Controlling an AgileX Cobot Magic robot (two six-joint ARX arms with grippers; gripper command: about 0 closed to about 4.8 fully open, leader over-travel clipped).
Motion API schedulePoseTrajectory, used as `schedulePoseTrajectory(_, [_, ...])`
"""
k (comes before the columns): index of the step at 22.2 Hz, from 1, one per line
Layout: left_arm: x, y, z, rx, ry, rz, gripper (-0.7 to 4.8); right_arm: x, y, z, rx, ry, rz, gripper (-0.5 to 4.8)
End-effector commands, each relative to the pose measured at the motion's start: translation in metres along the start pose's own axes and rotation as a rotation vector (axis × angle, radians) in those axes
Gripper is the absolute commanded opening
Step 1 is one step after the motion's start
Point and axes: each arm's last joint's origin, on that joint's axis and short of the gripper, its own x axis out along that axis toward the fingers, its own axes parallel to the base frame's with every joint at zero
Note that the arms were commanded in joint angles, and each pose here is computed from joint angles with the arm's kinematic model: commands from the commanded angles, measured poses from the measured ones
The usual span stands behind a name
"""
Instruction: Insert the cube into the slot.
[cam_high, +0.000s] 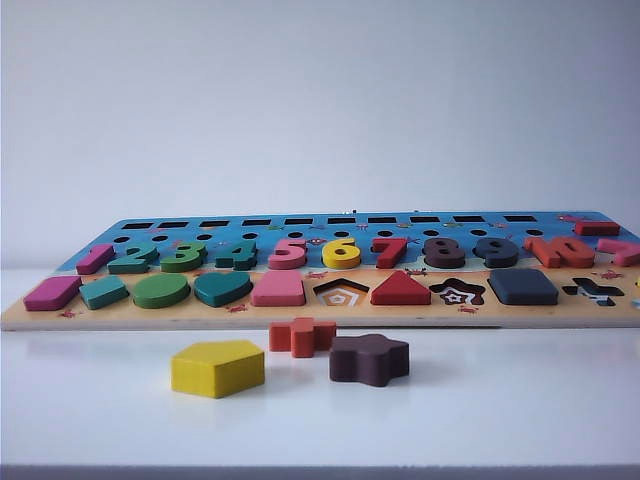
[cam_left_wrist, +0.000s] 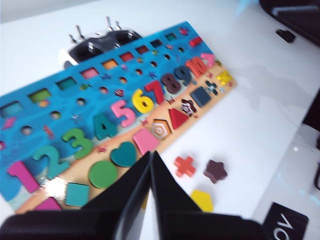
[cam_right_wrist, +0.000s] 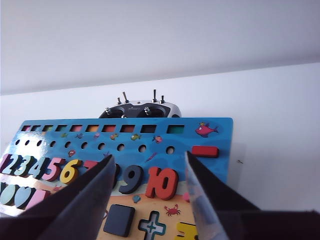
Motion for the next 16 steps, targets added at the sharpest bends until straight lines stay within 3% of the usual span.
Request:
schedulePoseTrajectory(1, [-0.006, 0.004, 0.009, 0.034, -0.096, 0.063, 0.07, 0.0, -0.004, -0.009, 0.035, -0.011, -0.06, 2.6])
schedulePoseTrajectory(4, [-0.017, 0.008, 0.014, 0.062, -0.185, 0.166, 0.07, 0.0, -0.008, -0.02, 0.078, -0.026, -0.117, 2.6])
schedulePoseTrajectory(9, [-0.031, 0.01, 0.015, 0.113, -0.32, 0.368, 0.07, 0.0, -0.01, -0.031, 0.093, -0.035, -0.119, 2.6])
schedulePoseTrajectory(12, [-0.035, 0.016, 0.005, 0.128, -0.404, 0.556, 0.07, 0.005, -0.014, -0.042, 0.103, -0.007, -0.138, 2.6])
schedulePoseTrajectory(16, [-0.03, 0.029, -0.023, 0.097, -0.437, 0.772, 0.07, 0.011, -0.019, -0.052, 0.105, -0.003, -0.146, 2.6])
